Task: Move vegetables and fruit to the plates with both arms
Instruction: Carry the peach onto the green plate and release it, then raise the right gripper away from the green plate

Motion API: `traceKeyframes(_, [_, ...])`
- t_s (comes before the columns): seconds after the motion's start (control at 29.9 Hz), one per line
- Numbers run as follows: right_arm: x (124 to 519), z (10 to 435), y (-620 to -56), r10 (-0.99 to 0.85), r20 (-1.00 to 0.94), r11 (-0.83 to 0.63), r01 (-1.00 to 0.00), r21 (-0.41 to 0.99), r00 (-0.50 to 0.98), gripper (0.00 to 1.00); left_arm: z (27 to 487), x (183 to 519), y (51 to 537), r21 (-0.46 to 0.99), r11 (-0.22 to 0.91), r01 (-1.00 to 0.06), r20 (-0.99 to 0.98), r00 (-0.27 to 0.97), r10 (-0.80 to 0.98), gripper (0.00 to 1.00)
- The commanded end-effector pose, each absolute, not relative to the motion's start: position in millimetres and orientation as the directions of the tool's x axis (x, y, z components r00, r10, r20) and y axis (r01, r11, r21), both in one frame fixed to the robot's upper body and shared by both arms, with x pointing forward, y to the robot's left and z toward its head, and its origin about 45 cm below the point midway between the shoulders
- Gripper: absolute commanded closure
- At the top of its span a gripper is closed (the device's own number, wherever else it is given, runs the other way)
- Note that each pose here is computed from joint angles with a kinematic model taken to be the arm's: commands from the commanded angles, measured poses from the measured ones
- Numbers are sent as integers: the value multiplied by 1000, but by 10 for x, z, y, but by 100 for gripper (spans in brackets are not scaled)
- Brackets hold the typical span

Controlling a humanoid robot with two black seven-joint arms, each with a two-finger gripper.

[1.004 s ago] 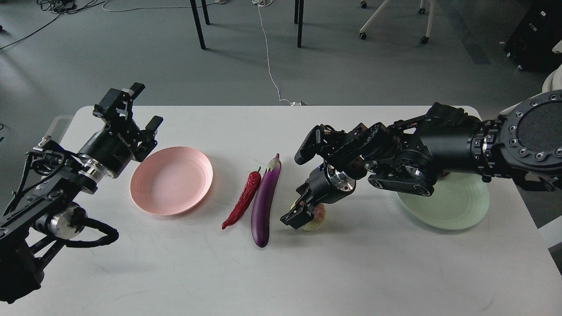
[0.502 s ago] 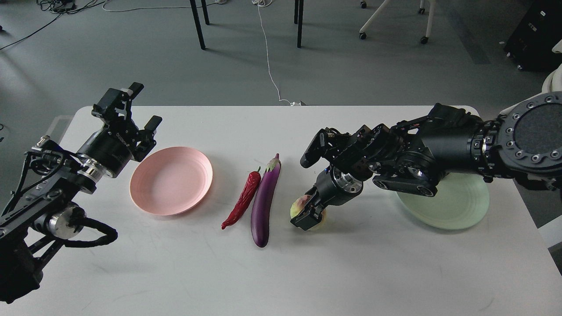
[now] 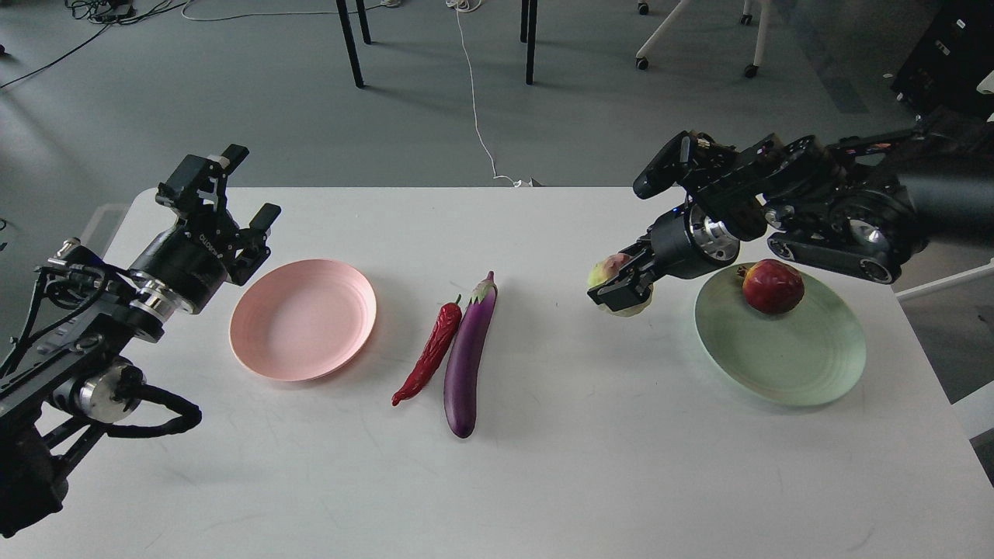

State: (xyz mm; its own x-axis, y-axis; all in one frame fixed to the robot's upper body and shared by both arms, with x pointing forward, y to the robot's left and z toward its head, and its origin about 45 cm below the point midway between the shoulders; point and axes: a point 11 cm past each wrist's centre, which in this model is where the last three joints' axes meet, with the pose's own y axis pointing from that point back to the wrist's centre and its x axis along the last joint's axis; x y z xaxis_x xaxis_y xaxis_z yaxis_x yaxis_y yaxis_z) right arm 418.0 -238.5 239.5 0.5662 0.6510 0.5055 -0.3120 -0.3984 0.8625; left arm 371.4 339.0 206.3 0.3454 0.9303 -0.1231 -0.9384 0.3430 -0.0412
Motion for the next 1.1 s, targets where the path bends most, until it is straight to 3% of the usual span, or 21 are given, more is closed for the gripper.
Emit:
traceKeyframes(0.0, [4044, 2419, -2951, 648, 480, -343, -336, 877, 591, 61, 2063, 3718, 3376, -43, 344, -938, -125, 347, 930, 2])
traceKeyframes(0.13, [3871, 2292, -3405, 630, 438, -287, -332, 899, 641, 60, 2049, 3720, 3343, -43, 346, -937, -133, 349, 928, 2])
traceKeyframes(0.4, [3725, 2009, -3700, 595, 418, -261, -327, 908, 686, 52, 2050, 3718, 3351, -43, 346, -937, -129, 349, 928, 2])
traceKeyframes(0.47, [3716, 1960, -3752, 587, 417, -255, -331, 909, 693, 44, 2060, 3723, 3358, -43, 345, -937, -127, 348, 929, 2])
traceKeyframes(0.57, [3713, 1927, -3770, 583, 428, -261, -340, 904, 691, 18, 2057, 3722, 3355, -42, 346, -937, -127, 349, 929, 2])
traceKeyframes(0.67, [3716, 1928, -3747, 583, 432, -267, -340, 902, 688, 8, 2056, 3722, 3350, -44, 347, -937, -128, 349, 928, 2])
traceKeyframes(0.94, [3967, 2220, -3455, 489, 586, -387, -442, 809, 646, 5, 2062, 3721, 3367, -43, 345, -938, -124, 348, 929, 2])
traceKeyframes(1.07, [4122, 2399, -3152, 196, 725, -543, -543, 640, 660, 5, 2069, 3723, 3376, -44, 343, -938, -124, 346, 930, 2])
